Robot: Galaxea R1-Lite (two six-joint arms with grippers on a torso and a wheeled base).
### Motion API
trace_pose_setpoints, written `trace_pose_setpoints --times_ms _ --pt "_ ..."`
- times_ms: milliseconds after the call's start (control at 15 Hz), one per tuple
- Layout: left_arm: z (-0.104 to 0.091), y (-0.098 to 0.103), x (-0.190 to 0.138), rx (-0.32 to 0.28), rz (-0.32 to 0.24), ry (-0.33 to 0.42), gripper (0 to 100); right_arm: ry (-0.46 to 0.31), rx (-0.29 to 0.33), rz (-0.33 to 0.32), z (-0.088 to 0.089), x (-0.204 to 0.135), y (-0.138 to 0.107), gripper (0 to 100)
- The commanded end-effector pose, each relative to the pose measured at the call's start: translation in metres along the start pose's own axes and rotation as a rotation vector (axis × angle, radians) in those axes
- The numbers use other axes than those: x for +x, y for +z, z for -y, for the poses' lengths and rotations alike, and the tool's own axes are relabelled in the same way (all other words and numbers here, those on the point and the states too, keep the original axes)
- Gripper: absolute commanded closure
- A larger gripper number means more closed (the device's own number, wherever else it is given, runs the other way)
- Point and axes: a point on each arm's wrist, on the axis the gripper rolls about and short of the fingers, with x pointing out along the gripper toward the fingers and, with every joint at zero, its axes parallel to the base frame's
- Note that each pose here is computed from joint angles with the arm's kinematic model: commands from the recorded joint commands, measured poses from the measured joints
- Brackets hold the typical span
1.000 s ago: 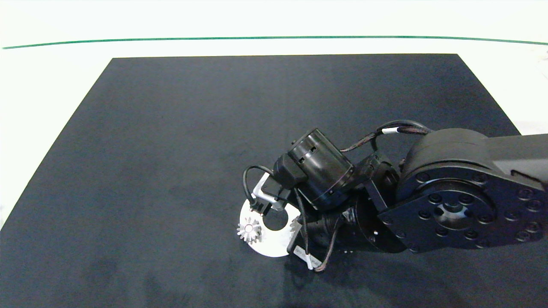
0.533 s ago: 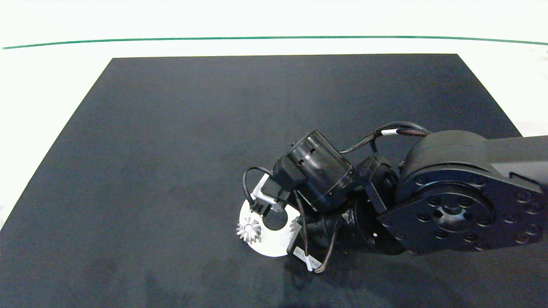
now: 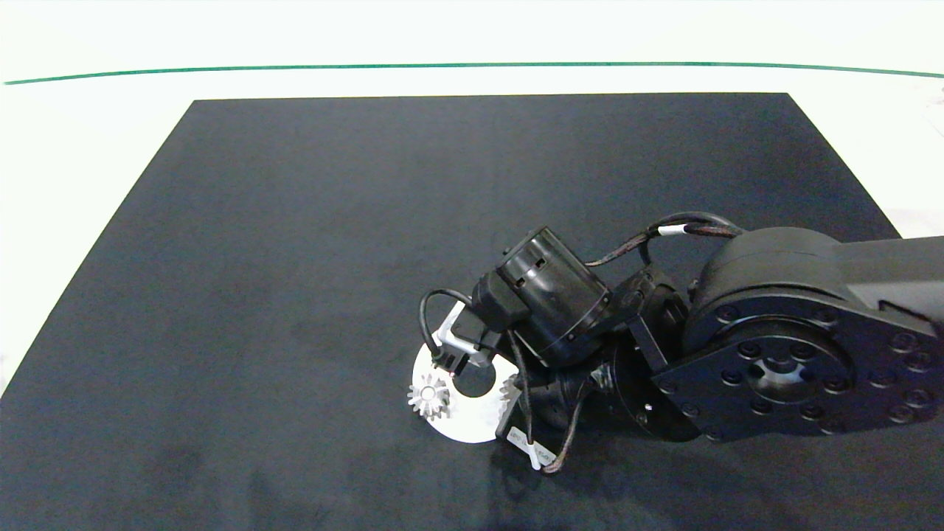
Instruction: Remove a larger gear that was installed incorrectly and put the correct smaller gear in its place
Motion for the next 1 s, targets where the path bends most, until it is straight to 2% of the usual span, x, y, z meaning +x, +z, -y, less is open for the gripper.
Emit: trace_pose_setpoints --times_ms 67,1000 --pt "0.0 -0.0007 -0.0001 0.001 -0.006 0.0 0 -0.004 0.002 0.0 0.0019 0.0002 -0.0001 81" --pt "0.0001 -0.001 0.0005 0.002 -0.009 0.0 0 -0.01 0.014 -0.029 -0.0005 0.0072 -0.0027 81"
